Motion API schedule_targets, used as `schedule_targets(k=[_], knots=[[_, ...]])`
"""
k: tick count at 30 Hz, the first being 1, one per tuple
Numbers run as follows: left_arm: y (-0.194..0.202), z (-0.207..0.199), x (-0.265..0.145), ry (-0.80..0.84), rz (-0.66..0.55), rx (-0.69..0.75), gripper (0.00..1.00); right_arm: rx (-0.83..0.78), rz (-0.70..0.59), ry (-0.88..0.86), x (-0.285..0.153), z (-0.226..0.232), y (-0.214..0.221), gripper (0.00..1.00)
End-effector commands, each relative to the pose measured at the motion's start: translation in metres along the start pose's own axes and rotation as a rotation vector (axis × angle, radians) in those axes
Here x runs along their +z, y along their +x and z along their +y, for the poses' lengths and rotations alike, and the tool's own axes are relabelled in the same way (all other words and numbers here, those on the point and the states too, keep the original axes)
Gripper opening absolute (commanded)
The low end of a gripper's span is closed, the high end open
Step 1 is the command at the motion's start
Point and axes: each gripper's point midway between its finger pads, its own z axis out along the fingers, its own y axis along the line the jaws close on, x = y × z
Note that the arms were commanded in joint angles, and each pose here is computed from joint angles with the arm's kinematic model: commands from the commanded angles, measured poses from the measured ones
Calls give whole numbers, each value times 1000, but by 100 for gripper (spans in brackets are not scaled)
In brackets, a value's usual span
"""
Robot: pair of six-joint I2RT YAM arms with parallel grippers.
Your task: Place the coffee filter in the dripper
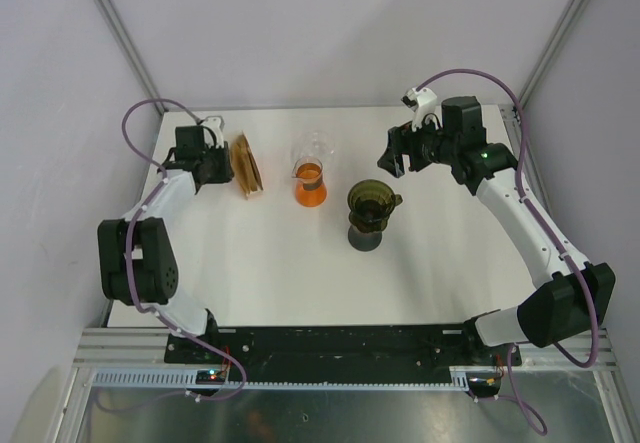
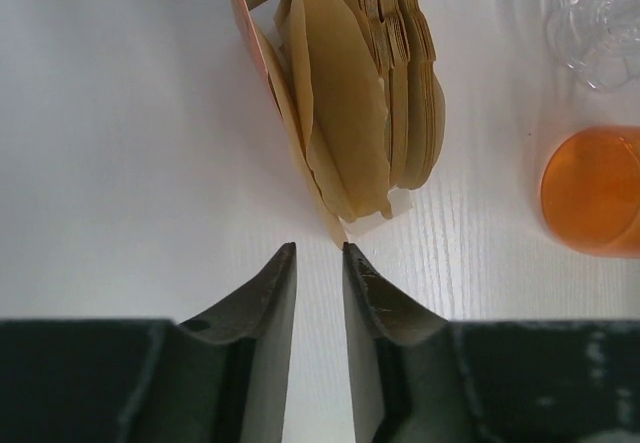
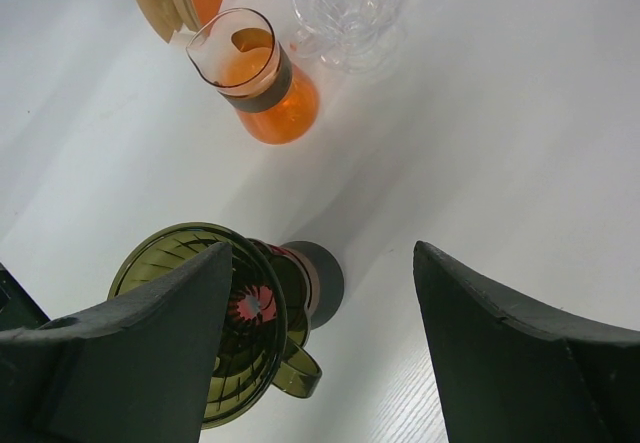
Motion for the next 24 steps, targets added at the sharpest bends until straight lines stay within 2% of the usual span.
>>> schedule_targets(k=[1, 9, 15, 24], knots=[[-18, -3, 11, 23, -58, -16, 27, -19, -21, -8, -1, 2, -6, 77], [-25, 1, 24, 12, -66, -26, 26, -27, -20, -13, -2, 3, -5, 77], [-26, -1, 29, 28, -63, -30, 18, -30, -18, -16, -3, 4, -5, 77], [-24, -1, 35, 30, -50, -29, 17, -31, -13, -31, -3, 6, -4, 77]])
